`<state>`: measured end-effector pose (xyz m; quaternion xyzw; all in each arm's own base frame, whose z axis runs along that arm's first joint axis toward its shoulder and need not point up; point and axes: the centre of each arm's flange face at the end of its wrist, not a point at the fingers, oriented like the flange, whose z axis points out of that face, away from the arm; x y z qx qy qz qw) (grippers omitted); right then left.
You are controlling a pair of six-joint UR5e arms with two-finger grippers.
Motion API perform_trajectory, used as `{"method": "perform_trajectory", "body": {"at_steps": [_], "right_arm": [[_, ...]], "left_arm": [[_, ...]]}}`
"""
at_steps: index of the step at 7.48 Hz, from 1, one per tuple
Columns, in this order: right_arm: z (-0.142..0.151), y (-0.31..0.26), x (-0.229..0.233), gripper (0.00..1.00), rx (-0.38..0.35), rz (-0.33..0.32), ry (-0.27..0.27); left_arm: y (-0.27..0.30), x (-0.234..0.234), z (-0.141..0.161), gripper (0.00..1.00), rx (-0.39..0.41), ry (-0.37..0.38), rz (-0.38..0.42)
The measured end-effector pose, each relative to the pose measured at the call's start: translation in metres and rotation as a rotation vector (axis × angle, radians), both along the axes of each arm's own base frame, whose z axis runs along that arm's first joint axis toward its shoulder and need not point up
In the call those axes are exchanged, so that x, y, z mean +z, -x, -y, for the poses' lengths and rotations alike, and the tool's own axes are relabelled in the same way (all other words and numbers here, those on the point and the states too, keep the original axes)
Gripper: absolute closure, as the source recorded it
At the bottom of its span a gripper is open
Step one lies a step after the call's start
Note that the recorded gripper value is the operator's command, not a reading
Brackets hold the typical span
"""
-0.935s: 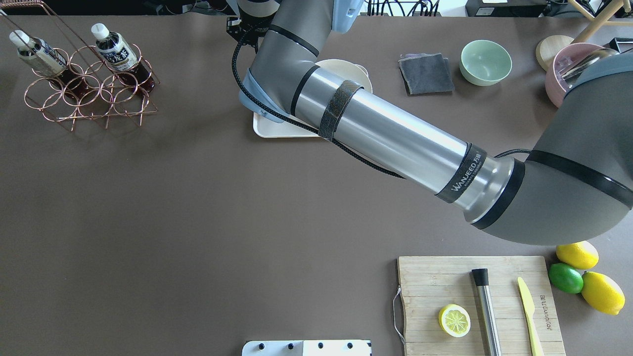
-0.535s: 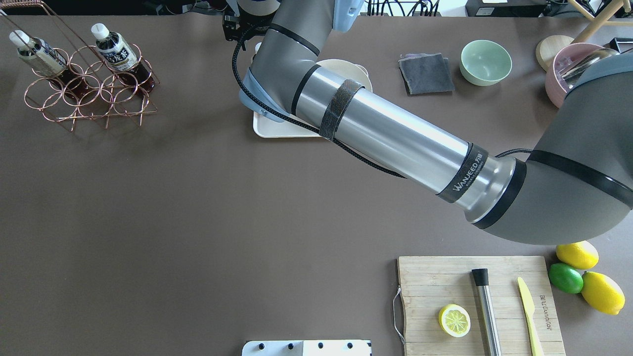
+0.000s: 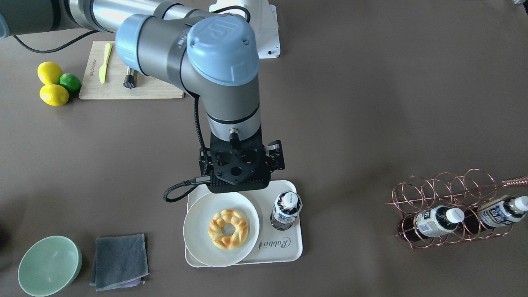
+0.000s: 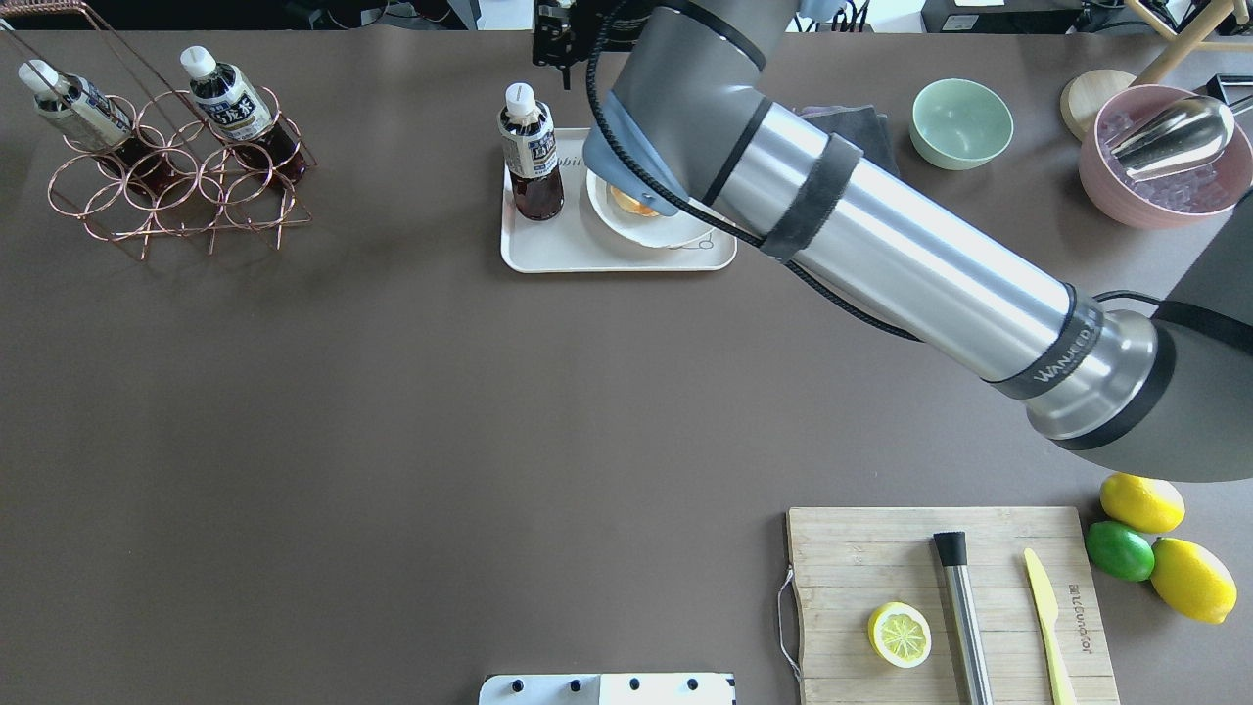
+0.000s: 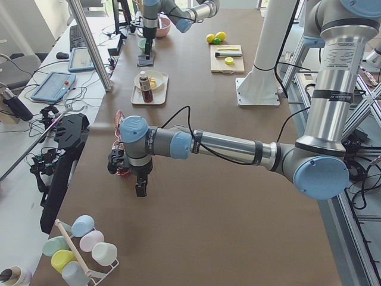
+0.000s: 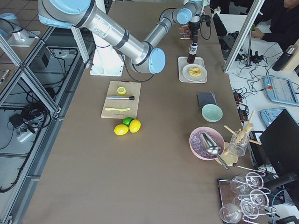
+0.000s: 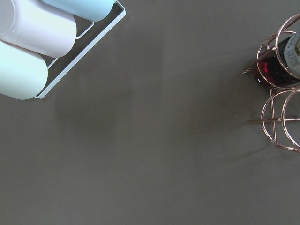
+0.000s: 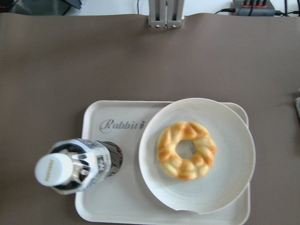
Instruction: Place tea on tray
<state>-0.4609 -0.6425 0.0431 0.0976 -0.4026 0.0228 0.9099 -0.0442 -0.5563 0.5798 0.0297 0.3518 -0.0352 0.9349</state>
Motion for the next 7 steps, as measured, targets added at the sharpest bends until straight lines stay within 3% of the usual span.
{"method": "perform_trajectory", "body": {"at_steps": [2,5,7], "right_arm": [[-0.025,-0.089,0.065,0.0,-0.057,-0.13,0.028],[-0.068,-0.235,0.239,0.0,-0.15,-0.302,0.051],[-0.081,-0.343,0.354,0.0,-0.176,-0.372,0.095]], "left_arm": [[0.001,-0.001,0.0,0.02,-0.001,-0.004,-0.001],[0.002,-0.004,0.0,0.02,-0.002,-0.009,-0.002],[0.003,-0.007,0.0,0.02,-0.004,-0.016,-0.002]]}}
